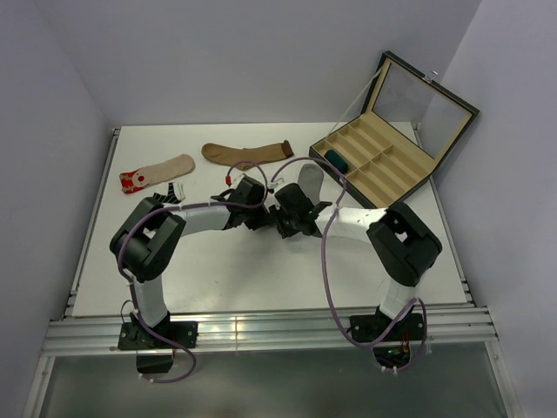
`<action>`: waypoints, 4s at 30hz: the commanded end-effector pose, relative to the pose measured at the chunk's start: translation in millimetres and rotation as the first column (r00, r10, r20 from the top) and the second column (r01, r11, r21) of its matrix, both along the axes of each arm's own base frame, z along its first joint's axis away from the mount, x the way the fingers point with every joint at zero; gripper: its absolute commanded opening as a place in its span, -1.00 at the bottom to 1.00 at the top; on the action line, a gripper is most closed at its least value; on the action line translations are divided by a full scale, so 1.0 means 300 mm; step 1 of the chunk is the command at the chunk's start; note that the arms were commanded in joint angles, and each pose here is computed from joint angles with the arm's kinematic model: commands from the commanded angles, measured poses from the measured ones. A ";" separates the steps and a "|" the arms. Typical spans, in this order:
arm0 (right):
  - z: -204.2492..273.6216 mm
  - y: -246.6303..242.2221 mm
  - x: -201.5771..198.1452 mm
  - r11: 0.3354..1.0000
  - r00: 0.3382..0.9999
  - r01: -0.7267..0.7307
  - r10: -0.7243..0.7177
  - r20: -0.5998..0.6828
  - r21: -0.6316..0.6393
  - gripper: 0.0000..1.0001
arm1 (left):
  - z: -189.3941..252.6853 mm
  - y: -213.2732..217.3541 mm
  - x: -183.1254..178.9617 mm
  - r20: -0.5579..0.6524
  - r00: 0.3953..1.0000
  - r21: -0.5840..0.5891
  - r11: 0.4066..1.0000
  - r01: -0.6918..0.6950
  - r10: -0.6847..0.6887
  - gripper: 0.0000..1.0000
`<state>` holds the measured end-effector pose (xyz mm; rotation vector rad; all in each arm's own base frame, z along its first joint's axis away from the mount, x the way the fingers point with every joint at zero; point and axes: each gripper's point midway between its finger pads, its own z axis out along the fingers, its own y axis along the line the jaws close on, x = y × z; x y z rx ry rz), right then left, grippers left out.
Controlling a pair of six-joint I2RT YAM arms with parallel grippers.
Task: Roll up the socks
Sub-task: Roll the sock at the center of the board.
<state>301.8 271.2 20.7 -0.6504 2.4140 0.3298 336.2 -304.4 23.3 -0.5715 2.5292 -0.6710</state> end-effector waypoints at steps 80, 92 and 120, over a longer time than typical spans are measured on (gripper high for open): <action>0.186 0.022 -0.017 0.982 0.990 -0.059 0.035 0.135 0.179 -0.07 | -0.010 0.097 -0.074 -0.077 0.997 0.094 0.996 -0.007 0.014 -0.99; 0.076 0.114 -0.073 0.988 0.967 -0.154 0.152 0.203 -0.004 -0.07 | -0.017 0.088 -0.075 -0.097 0.995 0.086 0.996 -0.006 0.014 -0.99; -0.029 0.106 -0.145 0.935 0.940 -0.129 0.222 -0.261 0.330 -1.00 | 0.088 0.121 -0.068 -0.034 0.989 -0.054 0.988 -0.145 0.144 -0.03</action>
